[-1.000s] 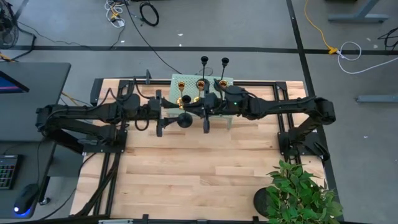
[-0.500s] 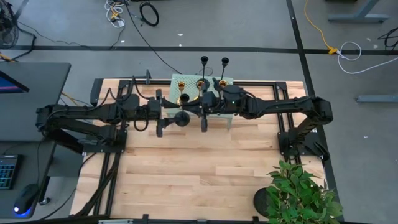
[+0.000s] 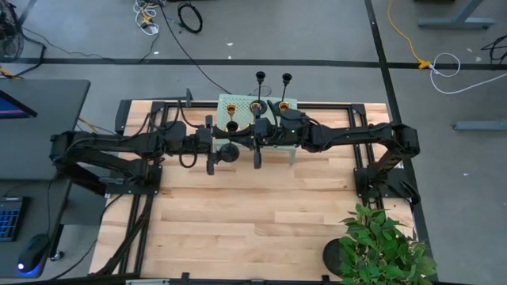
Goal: Pick & Place candle stick holders
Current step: Put the black candle holder on the shelf aligned with the other black candle holders
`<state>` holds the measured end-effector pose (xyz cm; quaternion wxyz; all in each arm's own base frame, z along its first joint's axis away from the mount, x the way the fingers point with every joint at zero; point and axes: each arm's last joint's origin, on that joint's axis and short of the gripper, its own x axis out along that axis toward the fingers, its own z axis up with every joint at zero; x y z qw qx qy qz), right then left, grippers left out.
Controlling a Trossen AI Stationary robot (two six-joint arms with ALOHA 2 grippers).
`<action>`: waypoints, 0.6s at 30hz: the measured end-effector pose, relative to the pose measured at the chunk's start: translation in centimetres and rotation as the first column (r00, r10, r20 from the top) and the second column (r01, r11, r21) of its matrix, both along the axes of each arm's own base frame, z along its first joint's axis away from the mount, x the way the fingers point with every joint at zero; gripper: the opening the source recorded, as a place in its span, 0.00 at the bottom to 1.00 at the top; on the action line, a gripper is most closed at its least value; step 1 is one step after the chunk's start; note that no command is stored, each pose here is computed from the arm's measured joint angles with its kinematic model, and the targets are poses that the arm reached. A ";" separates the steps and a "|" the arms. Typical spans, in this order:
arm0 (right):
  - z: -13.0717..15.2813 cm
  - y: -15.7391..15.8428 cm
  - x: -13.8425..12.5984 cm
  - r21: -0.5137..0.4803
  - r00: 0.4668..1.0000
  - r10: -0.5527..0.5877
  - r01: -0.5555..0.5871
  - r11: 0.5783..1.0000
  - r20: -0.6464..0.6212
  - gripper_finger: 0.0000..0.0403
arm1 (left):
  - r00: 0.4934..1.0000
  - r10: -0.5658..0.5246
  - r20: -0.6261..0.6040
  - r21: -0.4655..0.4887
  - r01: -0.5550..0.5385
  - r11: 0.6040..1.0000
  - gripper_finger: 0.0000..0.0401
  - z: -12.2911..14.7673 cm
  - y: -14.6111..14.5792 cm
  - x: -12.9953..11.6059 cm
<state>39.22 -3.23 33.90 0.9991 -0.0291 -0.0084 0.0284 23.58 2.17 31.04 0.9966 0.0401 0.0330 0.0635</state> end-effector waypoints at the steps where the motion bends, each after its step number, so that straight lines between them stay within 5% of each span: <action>1: 0.0 0.0 0.0 0.000 1.000 0.000 0.000 1.000 0.000 0.00 | 1.000 0.001 -0.002 0.000 -0.001 1.000 0.59 -0.1 0.0 0.1; 6: -0.2 0.0 0.0 0.005 1.000 0.000 0.000 1.000 -0.017 0.00 | 1.000 0.005 0.006 0.001 -0.005 1.000 0.53 0.0 0.0 0.1; 18: -0.1 0.0 0.0 0.004 1.000 0.000 0.000 1.000 -0.016 0.00 | 1.000 0.005 0.014 0.001 -0.005 1.000 0.20 0.1 0.0 0.1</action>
